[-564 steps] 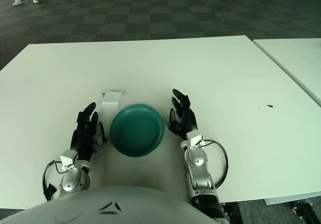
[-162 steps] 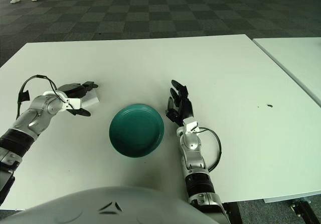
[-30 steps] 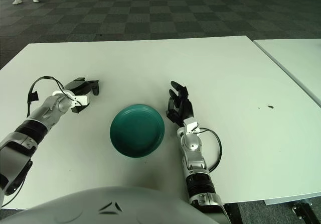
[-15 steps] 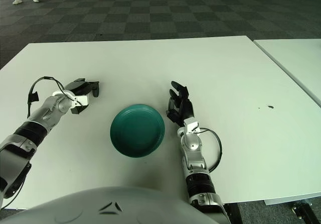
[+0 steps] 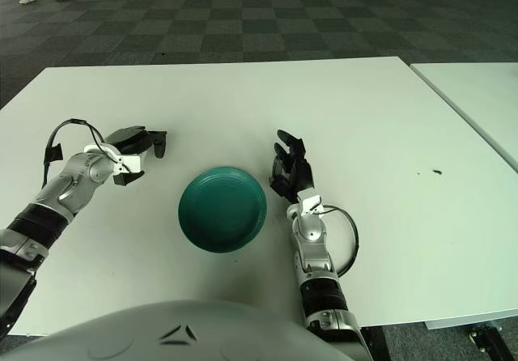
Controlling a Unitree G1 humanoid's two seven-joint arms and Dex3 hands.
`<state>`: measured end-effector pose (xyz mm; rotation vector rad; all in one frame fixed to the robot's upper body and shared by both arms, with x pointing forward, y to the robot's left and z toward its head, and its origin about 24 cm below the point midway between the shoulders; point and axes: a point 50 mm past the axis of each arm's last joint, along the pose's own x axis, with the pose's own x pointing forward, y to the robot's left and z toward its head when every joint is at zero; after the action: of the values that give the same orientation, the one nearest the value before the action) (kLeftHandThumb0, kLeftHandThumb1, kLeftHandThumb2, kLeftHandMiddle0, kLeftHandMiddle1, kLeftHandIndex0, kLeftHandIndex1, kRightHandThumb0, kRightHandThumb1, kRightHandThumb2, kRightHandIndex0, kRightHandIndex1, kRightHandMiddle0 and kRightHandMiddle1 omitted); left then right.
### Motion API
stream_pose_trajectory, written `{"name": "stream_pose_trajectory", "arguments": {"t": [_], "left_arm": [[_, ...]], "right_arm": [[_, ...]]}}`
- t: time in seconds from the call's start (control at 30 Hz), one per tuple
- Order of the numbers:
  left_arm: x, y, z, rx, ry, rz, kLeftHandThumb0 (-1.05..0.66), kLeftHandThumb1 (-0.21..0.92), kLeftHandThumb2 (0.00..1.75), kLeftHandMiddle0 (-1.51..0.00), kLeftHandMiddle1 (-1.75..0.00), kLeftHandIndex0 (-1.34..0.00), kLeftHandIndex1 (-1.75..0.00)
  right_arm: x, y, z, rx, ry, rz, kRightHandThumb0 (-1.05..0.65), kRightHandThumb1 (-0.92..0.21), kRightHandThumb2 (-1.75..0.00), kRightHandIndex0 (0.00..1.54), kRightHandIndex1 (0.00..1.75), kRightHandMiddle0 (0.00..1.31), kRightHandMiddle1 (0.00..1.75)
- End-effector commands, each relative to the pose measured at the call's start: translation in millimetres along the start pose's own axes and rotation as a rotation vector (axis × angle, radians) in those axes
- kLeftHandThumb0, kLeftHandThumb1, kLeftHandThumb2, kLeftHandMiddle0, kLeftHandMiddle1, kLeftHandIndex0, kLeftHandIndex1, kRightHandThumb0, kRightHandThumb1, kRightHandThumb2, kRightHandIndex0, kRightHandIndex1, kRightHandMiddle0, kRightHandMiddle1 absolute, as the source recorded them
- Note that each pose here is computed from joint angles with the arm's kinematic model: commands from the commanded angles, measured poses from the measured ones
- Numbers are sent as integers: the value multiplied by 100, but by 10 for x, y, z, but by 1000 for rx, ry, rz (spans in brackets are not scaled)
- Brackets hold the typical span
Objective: Put the charger into the plate.
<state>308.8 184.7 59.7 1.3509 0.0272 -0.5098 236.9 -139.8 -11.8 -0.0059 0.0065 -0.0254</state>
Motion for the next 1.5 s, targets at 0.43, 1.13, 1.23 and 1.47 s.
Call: {"name": "stream_pose_trajectory", "arguments": {"t": [0.43, 1.13, 1.23, 1.47], "left_arm": [[-251, 551, 407, 118, -188, 194, 0, 21, 143, -69, -169, -48, -175], [-362, 530, 755, 138, -350, 230, 0, 13, 153, -73, -174, -53, -175], [-379, 530, 768, 141, -359, 230, 0, 13, 153, -73, -173, -53, -175], [-393, 533, 762, 136, -351, 222, 0, 11, 155, -75, -172, -55, -175]], "right_arm": [[-450, -18, -672, 21, 380, -29, -68, -92, -87, 42, 1, 0, 76], [-452, 20, -673, 39, 379, -31, -67, -92, -88, 45, 2, 0, 78], [-452, 21, -671, 40, 379, -32, -67, -92, -88, 45, 2, 0, 78], [-451, 23, -669, 47, 378, -34, -67, -92, -88, 45, 2, 0, 79]]}}
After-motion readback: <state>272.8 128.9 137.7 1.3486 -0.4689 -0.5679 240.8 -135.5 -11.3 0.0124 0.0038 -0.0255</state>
